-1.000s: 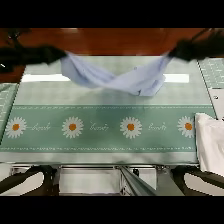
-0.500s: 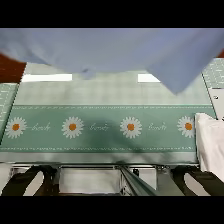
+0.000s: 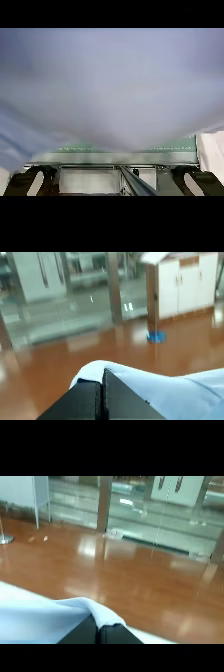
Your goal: Fold the shirts.
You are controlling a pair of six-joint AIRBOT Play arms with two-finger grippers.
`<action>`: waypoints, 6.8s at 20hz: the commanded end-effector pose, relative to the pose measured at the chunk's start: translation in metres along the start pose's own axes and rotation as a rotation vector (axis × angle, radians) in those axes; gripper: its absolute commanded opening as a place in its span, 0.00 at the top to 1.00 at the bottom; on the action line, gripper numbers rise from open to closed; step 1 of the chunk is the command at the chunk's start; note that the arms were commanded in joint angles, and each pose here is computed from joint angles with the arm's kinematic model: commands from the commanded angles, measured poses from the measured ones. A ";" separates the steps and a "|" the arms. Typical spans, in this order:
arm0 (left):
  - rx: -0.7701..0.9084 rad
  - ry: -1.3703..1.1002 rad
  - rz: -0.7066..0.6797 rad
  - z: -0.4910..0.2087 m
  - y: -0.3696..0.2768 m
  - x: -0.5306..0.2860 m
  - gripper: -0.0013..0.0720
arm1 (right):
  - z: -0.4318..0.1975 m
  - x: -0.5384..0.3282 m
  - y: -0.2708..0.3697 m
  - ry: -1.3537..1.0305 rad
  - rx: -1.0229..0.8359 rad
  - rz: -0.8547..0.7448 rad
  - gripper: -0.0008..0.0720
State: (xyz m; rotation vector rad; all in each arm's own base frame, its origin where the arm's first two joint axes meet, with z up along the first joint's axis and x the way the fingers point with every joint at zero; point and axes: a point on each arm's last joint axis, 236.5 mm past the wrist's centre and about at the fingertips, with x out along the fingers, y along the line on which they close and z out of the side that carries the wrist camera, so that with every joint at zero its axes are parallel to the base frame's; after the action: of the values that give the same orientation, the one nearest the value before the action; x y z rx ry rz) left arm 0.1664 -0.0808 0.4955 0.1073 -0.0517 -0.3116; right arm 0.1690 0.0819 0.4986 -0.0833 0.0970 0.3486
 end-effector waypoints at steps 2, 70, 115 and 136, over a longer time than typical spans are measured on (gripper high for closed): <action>-0.085 0.193 -0.041 -0.056 0.008 0.039 0.96 | -0.058 0.039 -0.008 0.195 0.065 0.030 0.96; -1.031 0.805 -0.209 -0.475 0.011 0.152 0.96 | -0.487 0.268 -0.052 1.129 0.862 0.150 0.96; -0.654 0.988 0.260 -0.515 0.107 0.308 0.96 | -0.487 0.379 -0.143 1.024 0.725 -0.025 0.96; -0.529 1.786 0.040 -0.565 0.078 0.115 0.02 | -0.522 0.246 -0.093 1.421 0.697 0.080 0.13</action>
State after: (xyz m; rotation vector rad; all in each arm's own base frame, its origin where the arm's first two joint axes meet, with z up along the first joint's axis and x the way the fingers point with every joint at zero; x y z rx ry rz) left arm 0.3591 -0.0038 -0.0540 -0.2007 1.7300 -0.1678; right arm 0.3973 0.0406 -0.0577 0.3942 1.6438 0.2882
